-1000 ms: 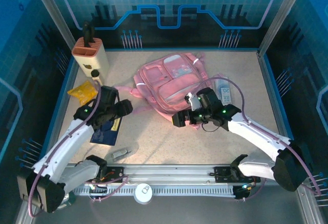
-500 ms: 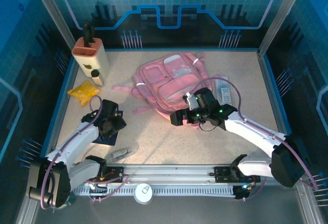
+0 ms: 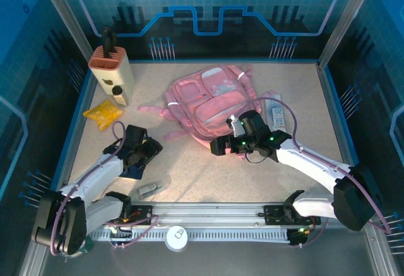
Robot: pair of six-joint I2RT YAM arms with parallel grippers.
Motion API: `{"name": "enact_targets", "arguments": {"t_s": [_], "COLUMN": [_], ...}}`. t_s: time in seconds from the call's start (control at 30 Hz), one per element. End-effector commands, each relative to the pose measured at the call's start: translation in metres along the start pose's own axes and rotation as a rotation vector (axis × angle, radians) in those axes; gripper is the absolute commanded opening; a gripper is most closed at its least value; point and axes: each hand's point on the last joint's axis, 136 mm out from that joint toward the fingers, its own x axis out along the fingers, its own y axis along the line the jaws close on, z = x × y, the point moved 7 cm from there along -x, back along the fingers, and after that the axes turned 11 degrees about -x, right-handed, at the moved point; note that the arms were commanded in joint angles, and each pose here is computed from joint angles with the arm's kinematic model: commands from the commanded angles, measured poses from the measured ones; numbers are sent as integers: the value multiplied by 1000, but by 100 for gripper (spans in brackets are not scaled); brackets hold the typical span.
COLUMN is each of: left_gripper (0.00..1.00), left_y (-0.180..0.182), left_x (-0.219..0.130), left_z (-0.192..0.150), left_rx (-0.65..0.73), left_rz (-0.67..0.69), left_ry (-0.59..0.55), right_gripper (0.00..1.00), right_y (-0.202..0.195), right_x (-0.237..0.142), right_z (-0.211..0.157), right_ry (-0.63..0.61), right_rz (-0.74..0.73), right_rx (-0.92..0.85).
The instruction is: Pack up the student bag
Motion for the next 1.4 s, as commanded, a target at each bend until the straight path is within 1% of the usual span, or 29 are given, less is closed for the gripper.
{"name": "enact_targets", "arguments": {"t_s": [0.0,0.17,0.27,0.33,0.4,0.53,0.57,0.67,0.8,0.87,1.0,1.2,1.37], "left_gripper": [68,69,69,69,69,71,72,73,75,75,74,73,74], "left_y": [-27,-67,-90,-93,-88,-59,-48,-21,4,13,25,21,3], "left_x": [-1,6,0,-5,-13,-33,-37,-43,-33,-26,-13,3,12], "left_z": [-11,-34,-44,-42,-37,-13,-3,20,38,44,41,27,8], "left_rx": [-10,11,59,69,96,153,139,95,10,-49,-83,-132,-136], "left_rz": [-101,-194,-240,-240,-207,-43,7,62,74,77,105,13,-40], "left_ry": [48,111,116,99,42,-85,-112,-148,-138,-101,-80,-2,53], "right_gripper": [100,100,100,100,100,100,100,100,100,100,100,100,100], "right_y": [1,2,3,3,3,3,3,3,3,3,2,2,1], "right_x": [1,0,1,1,3,4,4,5,9,10,9,11,12], "right_z": [-1,1,5,8,9,6,6,4,5,6,4,4,6], "right_ry": [-19,-21,-19,-13,1,17,19,20,23,31,30,29,22], "right_rz": [-7,-1,-2,-5,-5,-4,-2,7,18,19,14,15,12], "right_rx": [-7,-15,-27,-32,-33,-31,-29,-22,-19,-18,-20,-16,-10]}}
